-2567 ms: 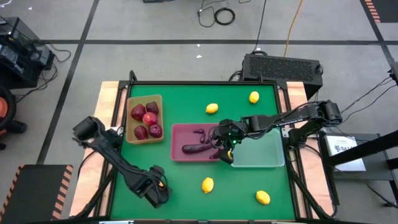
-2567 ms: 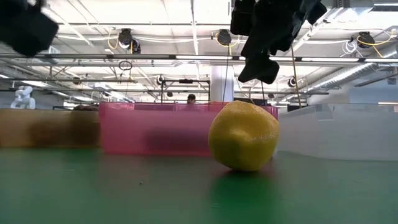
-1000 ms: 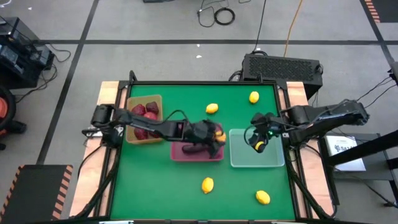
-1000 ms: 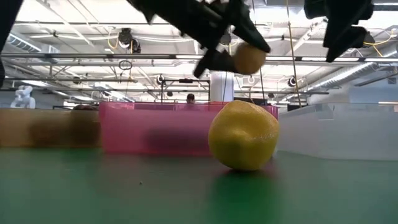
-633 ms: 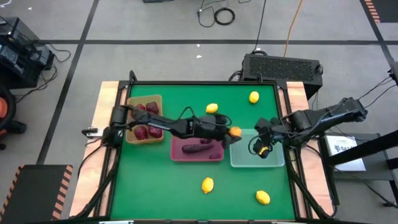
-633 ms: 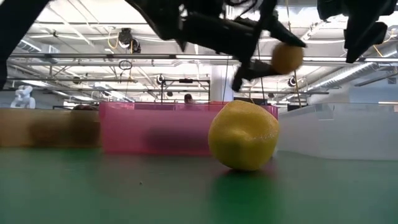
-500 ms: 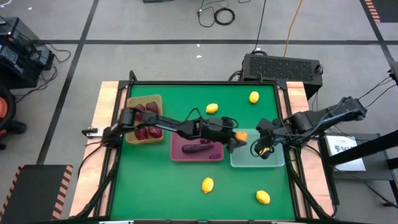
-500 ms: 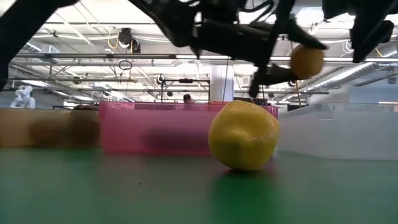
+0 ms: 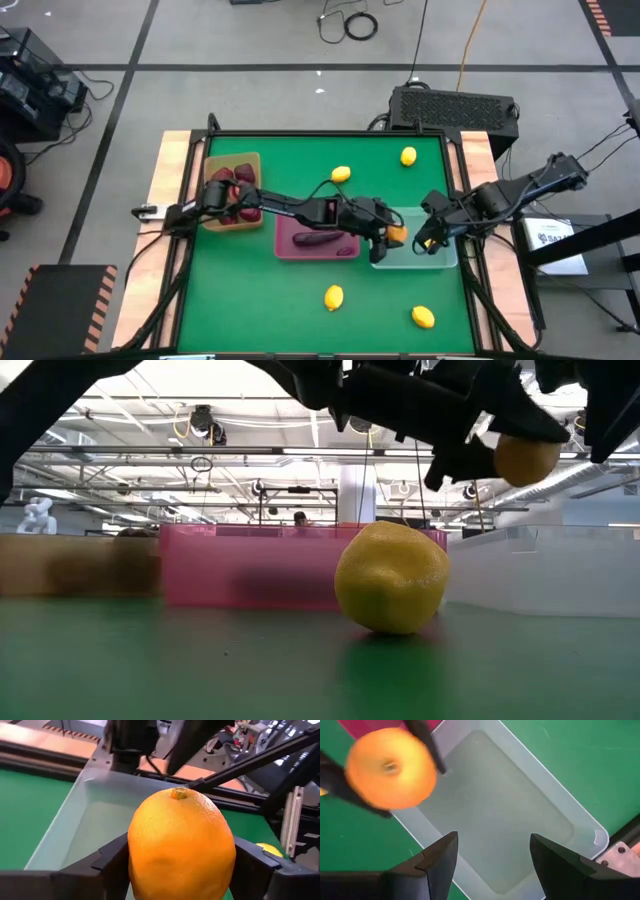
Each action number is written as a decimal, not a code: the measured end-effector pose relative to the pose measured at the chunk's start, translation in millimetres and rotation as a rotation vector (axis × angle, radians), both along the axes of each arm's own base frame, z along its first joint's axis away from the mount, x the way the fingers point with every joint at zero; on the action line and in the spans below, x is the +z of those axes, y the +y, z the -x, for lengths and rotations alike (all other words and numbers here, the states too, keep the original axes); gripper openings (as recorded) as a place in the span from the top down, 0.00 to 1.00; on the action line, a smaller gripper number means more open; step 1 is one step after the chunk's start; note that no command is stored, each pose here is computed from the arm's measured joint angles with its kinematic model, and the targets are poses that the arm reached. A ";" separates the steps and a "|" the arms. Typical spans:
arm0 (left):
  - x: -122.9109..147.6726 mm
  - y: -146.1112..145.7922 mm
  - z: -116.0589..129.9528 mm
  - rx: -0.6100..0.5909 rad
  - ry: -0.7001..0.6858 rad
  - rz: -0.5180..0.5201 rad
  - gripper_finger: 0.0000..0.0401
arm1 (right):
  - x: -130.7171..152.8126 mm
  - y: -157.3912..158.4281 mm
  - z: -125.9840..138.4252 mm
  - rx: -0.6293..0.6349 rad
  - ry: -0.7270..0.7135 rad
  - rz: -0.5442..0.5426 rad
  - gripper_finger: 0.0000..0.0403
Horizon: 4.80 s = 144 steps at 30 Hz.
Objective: Sort produce into baskets
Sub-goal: Put the yellow lemon into the transparent bin
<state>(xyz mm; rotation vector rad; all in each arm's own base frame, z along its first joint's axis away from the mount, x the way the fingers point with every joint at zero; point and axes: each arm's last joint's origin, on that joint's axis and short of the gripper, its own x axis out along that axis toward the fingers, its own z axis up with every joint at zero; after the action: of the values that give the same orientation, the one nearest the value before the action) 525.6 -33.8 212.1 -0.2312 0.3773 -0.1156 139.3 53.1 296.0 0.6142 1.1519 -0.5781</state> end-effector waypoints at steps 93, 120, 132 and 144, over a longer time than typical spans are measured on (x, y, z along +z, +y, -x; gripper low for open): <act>-56.4 182.6 71.6 0.555 0.763 -0.066 0.33 | 2.8 6.1 -6.7 0.028 -0.106 0.028 0.41; 14.3 128.5 20.3 0.282 0.359 0.099 0.49 | 2.9 6.1 -7.1 0.034 -0.110 0.034 0.41; 28.6 22.3 0.6 0.101 0.157 -0.107 0.49 | 3.2 5.6 -7.4 0.020 -0.121 0.050 0.41; 27.5 1.3 2.9 0.235 0.169 -0.242 0.43 | 4.5 6.2 -10.7 0.011 -0.164 0.057 0.41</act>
<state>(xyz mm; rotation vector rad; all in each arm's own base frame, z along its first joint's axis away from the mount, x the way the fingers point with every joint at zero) 522.7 -32.5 239.6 -0.0443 0.5247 0.1819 150.0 59.4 300.5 0.5944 0.9808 -0.5390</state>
